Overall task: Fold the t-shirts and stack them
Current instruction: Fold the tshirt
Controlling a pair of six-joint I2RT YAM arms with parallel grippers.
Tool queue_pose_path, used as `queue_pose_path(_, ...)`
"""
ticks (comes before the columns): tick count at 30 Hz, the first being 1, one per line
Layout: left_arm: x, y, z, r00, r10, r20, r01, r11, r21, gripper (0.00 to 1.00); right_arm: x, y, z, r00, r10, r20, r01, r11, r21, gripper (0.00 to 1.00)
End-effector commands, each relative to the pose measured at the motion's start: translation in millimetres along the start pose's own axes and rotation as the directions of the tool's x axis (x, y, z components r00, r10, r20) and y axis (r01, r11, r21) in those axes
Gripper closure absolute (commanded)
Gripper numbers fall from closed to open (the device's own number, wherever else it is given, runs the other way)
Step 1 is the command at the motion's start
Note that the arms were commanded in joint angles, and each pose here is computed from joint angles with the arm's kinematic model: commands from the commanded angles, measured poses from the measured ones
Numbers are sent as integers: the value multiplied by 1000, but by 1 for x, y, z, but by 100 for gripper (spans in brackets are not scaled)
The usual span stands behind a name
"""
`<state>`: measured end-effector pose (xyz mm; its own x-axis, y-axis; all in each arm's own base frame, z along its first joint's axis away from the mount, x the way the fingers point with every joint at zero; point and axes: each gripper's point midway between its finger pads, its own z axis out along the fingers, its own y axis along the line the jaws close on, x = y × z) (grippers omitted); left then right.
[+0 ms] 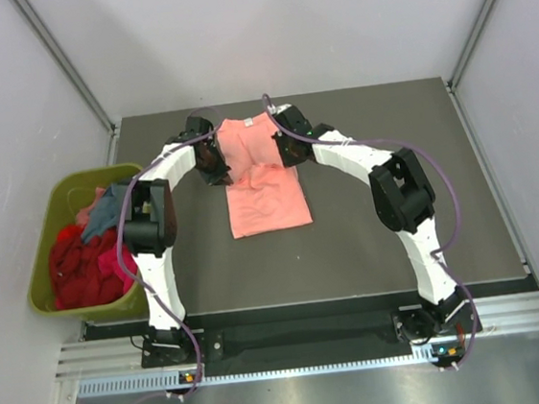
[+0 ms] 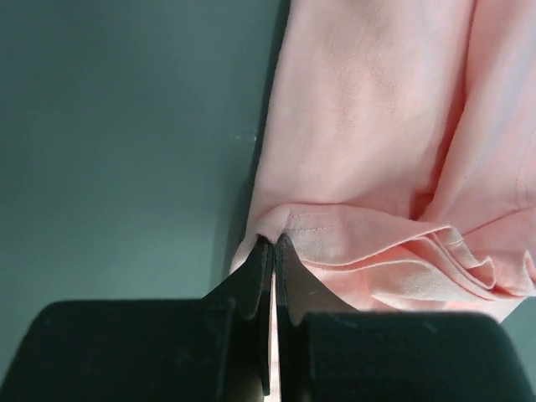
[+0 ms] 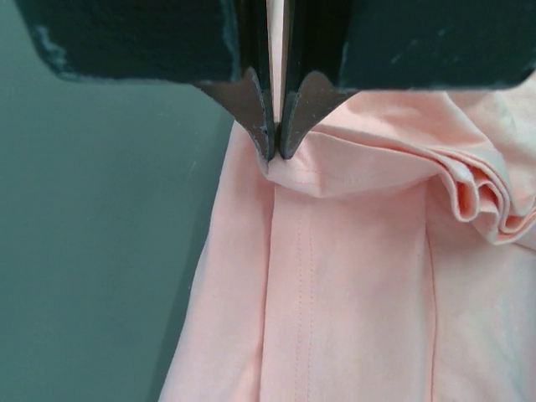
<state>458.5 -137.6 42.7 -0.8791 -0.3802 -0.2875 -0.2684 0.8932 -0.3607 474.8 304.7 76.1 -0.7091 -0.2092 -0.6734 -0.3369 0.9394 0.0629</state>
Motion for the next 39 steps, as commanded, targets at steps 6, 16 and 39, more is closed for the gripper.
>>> queue_pose_path(6, -51, -39, -46, 978, 117, 171, -137, 985, 110, 72, -49, -16, -12, 996, 8, 90, -10, 1000, 20, 93)
queue_pose_path(16, 5, -10, -96, 973, 197, 119, -207, 976, 73, 64, -15, -14, -72, 996, 88, 26, -87, 995, -40, 74)
queue_pose_path(39, 140, 27, -56, 975, 166, -145, -132, 967, 219, 61, 123, 17, -86, 983, 26, -184, -85, 942, -324, 66)
